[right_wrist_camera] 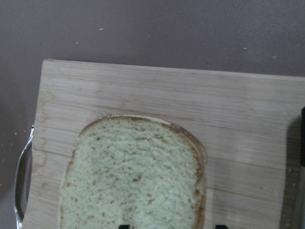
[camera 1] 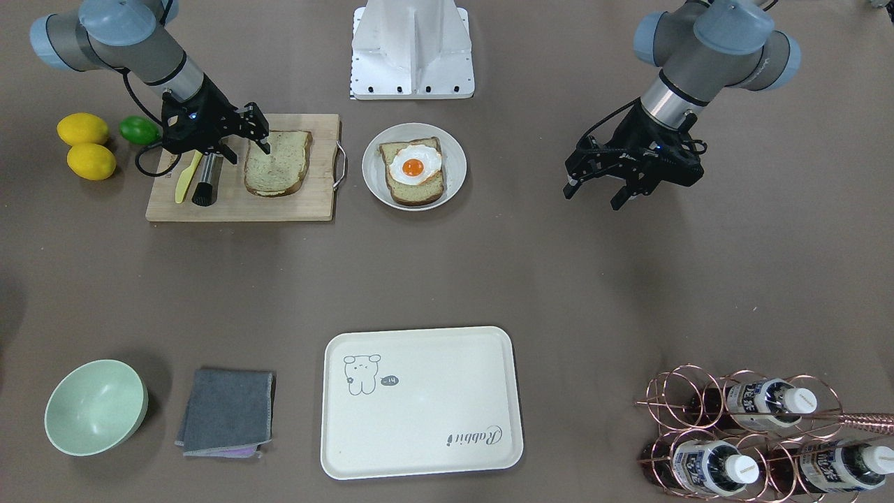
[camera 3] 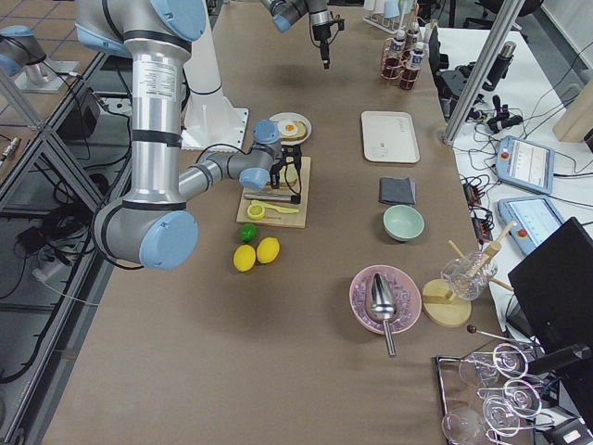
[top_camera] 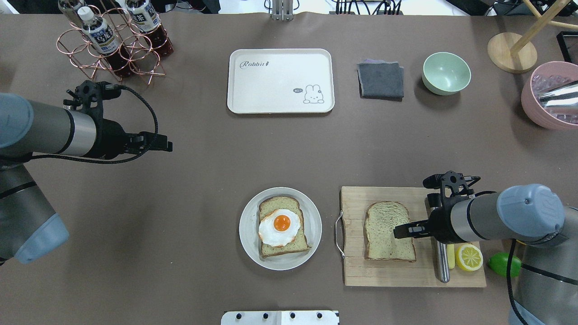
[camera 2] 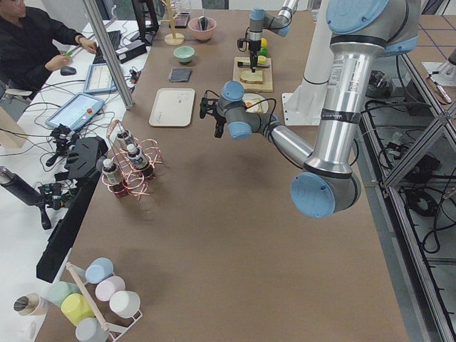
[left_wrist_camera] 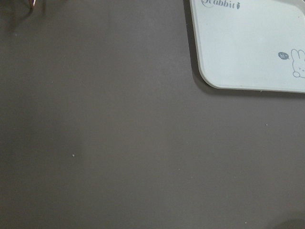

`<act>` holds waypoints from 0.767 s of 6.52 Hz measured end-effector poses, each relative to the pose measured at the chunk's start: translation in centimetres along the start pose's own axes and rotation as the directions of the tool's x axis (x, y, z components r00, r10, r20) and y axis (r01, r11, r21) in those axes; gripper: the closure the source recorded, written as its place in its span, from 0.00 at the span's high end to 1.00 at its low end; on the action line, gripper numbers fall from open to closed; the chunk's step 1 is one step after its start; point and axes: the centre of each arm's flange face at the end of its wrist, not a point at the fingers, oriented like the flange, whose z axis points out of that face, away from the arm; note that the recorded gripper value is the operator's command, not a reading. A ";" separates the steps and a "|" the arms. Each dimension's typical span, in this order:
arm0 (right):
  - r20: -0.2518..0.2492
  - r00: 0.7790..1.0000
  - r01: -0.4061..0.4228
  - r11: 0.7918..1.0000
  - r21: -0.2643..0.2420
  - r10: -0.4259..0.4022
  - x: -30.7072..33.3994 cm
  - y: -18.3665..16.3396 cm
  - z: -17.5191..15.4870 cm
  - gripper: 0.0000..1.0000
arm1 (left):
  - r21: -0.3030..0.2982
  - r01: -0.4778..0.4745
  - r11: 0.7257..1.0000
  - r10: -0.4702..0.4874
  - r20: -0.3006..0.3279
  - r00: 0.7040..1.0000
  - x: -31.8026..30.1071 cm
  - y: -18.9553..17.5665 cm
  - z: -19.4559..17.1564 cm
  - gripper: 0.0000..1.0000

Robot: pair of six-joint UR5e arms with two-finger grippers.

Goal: Make sandwich and place on tray
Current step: 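Lower the right gripper and grasp the plain bread slice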

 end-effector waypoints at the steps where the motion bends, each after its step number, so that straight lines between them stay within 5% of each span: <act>1: -0.002 1.000 -0.007 1.000 0.000 0.007 0.0 0.1 0.2 0.00 | 0.000 0.000 1.000 0.000 0.000 1.000 0.0 0.0 0.0 0.98; 4: 0.012 1.000 -0.021 1.000 0.007 0.021 -0.4 0.1 -0.3 0.00 | 0.007 -0.002 1.000 0.002 0.002 1.000 0.1 -0.1 0.2 0.97; 5: 0.070 0.997 -0.046 0.999 0.013 0.045 -1.2 0.1 -1.4 0.00 | 0.007 -0.003 1.000 0.003 0.004 1.000 0.2 0.0 0.4 0.97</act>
